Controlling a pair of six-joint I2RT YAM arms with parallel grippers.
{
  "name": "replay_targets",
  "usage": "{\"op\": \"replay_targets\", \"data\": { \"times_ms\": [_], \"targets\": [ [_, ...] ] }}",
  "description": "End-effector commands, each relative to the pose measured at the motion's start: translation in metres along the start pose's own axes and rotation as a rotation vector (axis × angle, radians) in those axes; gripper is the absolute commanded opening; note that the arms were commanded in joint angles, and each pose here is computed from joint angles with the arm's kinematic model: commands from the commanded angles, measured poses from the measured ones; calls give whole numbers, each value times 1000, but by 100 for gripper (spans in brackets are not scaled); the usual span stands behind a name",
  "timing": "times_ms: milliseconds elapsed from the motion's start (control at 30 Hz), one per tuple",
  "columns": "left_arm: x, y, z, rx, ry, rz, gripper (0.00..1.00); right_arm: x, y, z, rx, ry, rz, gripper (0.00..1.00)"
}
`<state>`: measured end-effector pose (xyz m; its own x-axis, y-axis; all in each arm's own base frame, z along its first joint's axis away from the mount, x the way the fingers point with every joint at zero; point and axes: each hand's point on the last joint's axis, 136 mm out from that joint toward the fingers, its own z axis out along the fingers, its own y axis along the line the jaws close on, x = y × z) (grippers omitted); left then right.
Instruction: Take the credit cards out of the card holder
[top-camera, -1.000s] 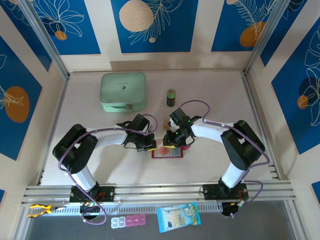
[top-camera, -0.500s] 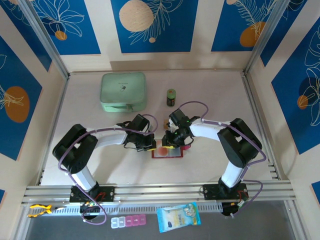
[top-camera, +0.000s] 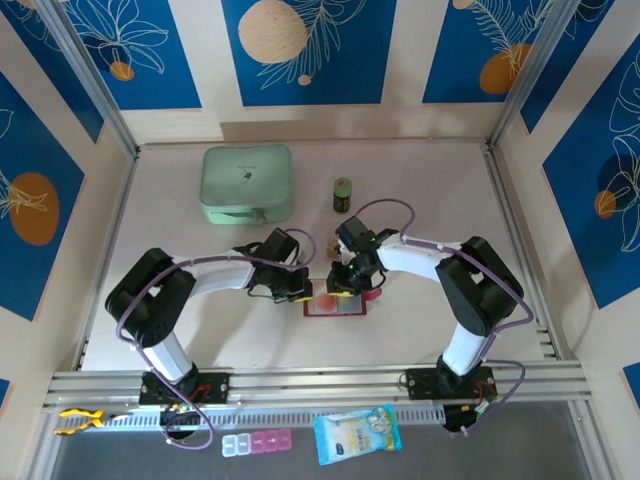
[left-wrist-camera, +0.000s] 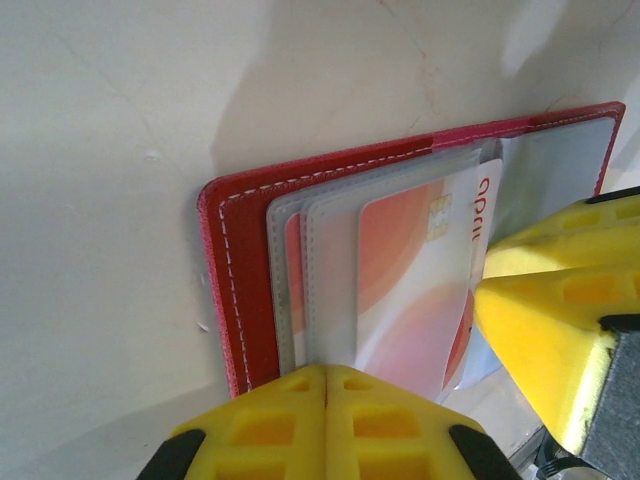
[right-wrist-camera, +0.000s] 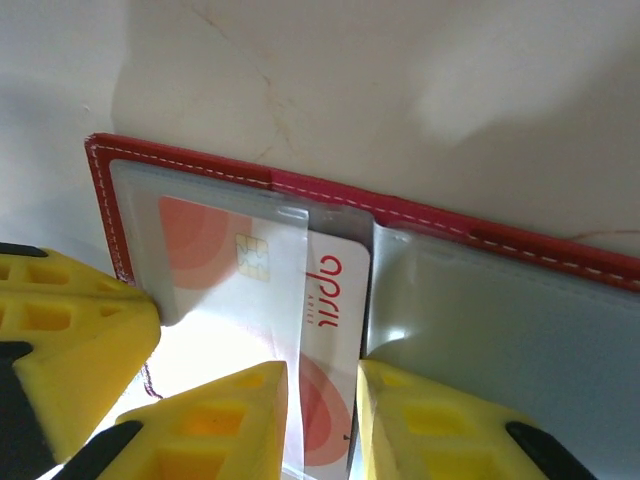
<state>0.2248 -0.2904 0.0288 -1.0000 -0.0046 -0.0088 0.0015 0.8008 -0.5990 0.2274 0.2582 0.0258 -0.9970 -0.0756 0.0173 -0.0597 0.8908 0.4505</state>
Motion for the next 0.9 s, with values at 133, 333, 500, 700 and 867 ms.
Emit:
{"op": "replay_targets", "data": {
  "times_ms": [133, 333, 500, 700, 867],
  "targets": [
    [-3, -13, -10, 3, -6, 23, 1, 2, 7, -8, -12, 0, -16, 26],
    [-3, -26, -13, 27, -1, 37, 1, 0, 12, -12, -71, -10, 2, 26],
    [2, -26, -6, 16, 17, 38, 1, -2, 10, -15, -79, -18, 10, 26],
    [4, -18, 4, -6, 37, 24, 1, -2, 6, -17, -87, -23, 23, 26],
    [6, -9, 7, -42, 46, 20, 0, -2, 3, -15, -108, -17, 41, 26]
  ]
}}
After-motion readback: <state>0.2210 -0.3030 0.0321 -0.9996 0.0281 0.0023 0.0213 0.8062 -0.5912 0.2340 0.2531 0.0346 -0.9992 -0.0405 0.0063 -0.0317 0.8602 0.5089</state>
